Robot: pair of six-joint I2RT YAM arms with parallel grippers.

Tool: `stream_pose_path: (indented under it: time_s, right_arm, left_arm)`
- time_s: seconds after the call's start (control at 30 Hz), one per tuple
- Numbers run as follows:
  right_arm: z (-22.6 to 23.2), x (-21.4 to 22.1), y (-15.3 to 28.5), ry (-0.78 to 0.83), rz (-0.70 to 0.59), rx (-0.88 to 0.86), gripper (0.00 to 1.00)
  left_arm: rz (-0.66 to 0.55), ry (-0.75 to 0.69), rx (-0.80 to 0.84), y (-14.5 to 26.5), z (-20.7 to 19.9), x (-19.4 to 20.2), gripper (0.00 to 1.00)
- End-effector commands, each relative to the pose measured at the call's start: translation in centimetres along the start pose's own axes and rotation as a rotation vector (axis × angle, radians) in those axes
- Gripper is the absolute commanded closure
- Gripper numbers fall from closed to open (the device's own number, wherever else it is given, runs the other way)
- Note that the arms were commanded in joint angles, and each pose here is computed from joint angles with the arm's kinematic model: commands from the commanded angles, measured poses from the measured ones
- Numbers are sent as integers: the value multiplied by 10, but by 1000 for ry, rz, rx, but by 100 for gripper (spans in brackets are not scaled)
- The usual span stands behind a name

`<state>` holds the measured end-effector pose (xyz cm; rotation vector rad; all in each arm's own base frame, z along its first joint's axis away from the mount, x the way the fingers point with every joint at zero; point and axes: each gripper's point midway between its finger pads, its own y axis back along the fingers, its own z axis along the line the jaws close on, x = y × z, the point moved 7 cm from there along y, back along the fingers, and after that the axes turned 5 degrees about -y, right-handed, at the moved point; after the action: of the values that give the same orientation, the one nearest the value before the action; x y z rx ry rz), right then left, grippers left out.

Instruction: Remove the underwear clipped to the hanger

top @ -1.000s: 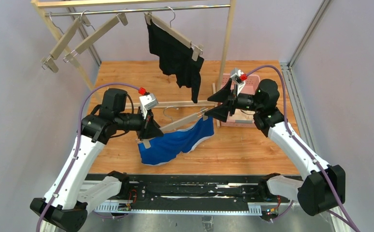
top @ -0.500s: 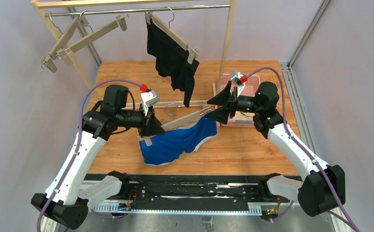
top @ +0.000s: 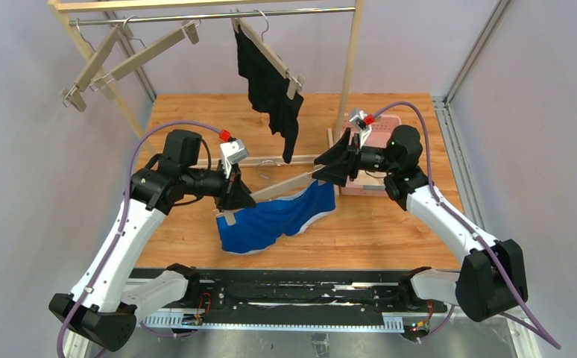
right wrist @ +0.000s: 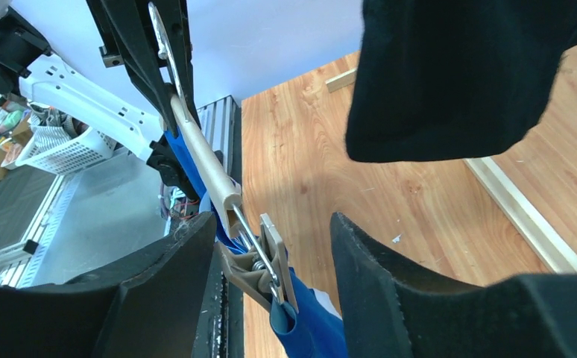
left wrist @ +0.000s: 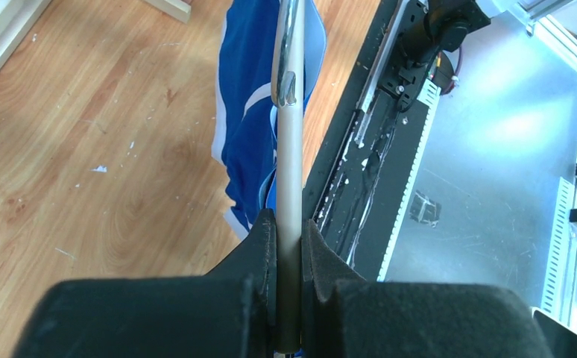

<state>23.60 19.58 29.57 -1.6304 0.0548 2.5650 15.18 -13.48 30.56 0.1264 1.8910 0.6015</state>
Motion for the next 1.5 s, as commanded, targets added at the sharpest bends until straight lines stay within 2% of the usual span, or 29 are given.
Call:
stream_pose_path:
  time_s: [0.0, 0.03, 0.13, 0.17, 0.37, 0.4, 0.5, 0.53, 0.6, 0.9, 1.07, 1.47]
  right_arm:
    - [6, 0, -8, 13, 11, -60, 49]
    - [6, 0, -8, 13, 12, -60, 56]
    - [6, -1, -8, 18, 11, -53, 91]
    - [6, -1, -7, 18, 11, -43, 98]
    - [9, -5, -5, 42, 9, -13, 99]
    - [9, -6, -5, 44, 9, -11, 98]
    - [10, -8, -4, 44, -3, 15, 58]
    - [11, -10, -3, 51, -13, 29, 48]
    - [13, -14, -1, 64, -42, 68, 37]
    - [39, -39, 17, 203, -224, 198, 31]
    - [50, -52, 14, 193, -294, 130, 34]
    - [51, -54, 11, 187, -385, 71, 33]
  left_arm:
    - [-46, -52, 24, 3, -6, -15, 100]
    - [-47, -52, 20, 3, -5, -16, 100]
    - [-51, -58, 13, 5, -6, -18, 100]
    - [-51, -58, 11, 5, -6, -18, 100]
    - [-50, -55, 3, 5, -6, -18, 100]
    - [-50, -55, 0, 5, -5, -19, 100]
    - [-55, -56, -7, 6, -5, -23, 100]
    - [-59, -59, -8, 7, -5, -26, 100]
    - [-70, -70, -14, 9, -5, -33, 100]
    - [-174, -101, -3, 13, -7, -72, 100]
    - [-216, -94, -12, 6, -5, -92, 100]
    - [-344, -157, 79, -37, -29, -132, 100]
